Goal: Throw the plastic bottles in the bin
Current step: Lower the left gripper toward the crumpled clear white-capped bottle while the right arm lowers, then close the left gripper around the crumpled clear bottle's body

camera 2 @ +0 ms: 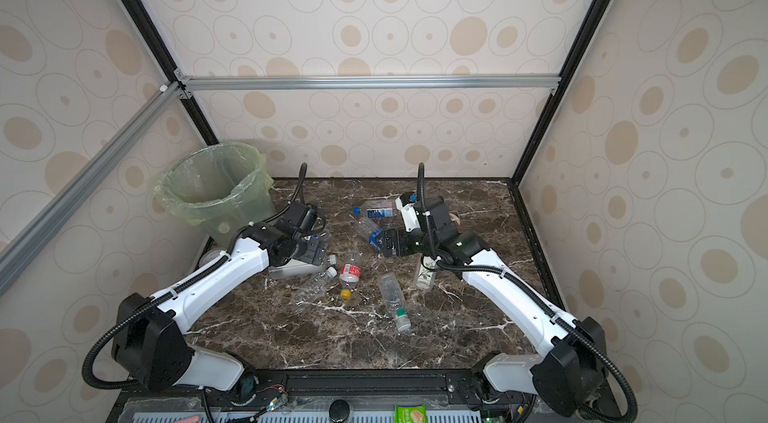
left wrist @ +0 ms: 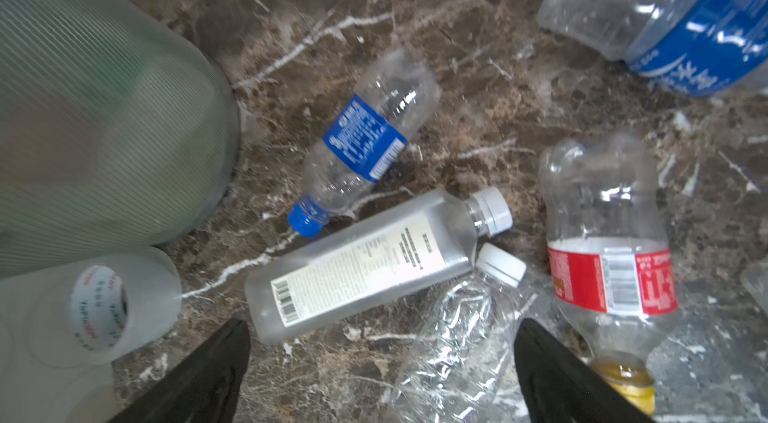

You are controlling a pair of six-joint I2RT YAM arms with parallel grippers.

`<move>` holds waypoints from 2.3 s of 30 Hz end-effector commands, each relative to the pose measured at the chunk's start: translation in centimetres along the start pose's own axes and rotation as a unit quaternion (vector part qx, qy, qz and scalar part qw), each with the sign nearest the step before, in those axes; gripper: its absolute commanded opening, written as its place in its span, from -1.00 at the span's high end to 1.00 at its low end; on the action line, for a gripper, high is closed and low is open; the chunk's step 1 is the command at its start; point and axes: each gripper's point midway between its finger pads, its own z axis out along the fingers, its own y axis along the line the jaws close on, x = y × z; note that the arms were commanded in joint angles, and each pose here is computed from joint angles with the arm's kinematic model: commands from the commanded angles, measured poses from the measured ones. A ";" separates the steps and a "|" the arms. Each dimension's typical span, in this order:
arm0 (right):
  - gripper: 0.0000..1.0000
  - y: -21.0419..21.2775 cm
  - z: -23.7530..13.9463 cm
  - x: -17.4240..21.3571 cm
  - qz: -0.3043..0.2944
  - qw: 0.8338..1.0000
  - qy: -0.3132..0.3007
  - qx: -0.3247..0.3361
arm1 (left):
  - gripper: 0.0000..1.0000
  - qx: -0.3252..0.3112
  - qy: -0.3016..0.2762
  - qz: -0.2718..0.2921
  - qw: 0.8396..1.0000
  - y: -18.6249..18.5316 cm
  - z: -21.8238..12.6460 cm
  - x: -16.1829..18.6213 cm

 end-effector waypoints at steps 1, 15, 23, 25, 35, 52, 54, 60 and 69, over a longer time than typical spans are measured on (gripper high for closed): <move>-0.99 0.2 -0.9 0.6 0.006 1.000 0.000 -0.003 | -0.98 0.056 0.035 -0.030 0.997 -1.7 -0.3 2.6; -0.99 -0.4 -0.5 1.1 0.047 0.999 -0.007 0.002 | -0.98 0.145 0.082 -0.073 0.983 -4.9 1.5 8.2; -0.99 -0.1 -0.6 1.8 0.053 0.999 -0.002 -0.008 | -0.98 0.134 0.103 -0.096 0.981 -4.8 3.6 10.0; -0.99 0.0 -0.7 2.1 0.051 0.999 0.004 -0.014 | -0.98 0.129 0.110 -0.104 0.980 -4.7 4.3 10.6; -1.00 0.7 -0.8 2.9 0.035 0.999 0.010 -0.026 | -0.91 0.122 0.114 -0.120 0.979 -4.0 5.2 11.1; -0.99 0.3 -0.5 3.2 0.041 0.999 0.009 -0.019 | -0.64 0.147 0.139 -0.113 0.973 -5.4 6.4 12.0; -0.99 0.3 -0.6 3.1 0.041 0.999 0.008 -0.017 | -0.57 0.145 0.136 -0.113 0.974 -5.3 6.4 11.9; -0.99 0.4 -0.9 2.5 0.041 0.999 0.006 -0.013 | -0.29 0.151 0.139 -0.114 0.972 -5.5 6.5 12.0; -0.99 1.6 -1.2 0.0 0.036 0.999 0.003 -0.018 | -0.23 0.218 0.090 -0.135 0.962 -7.1 3.7 8.9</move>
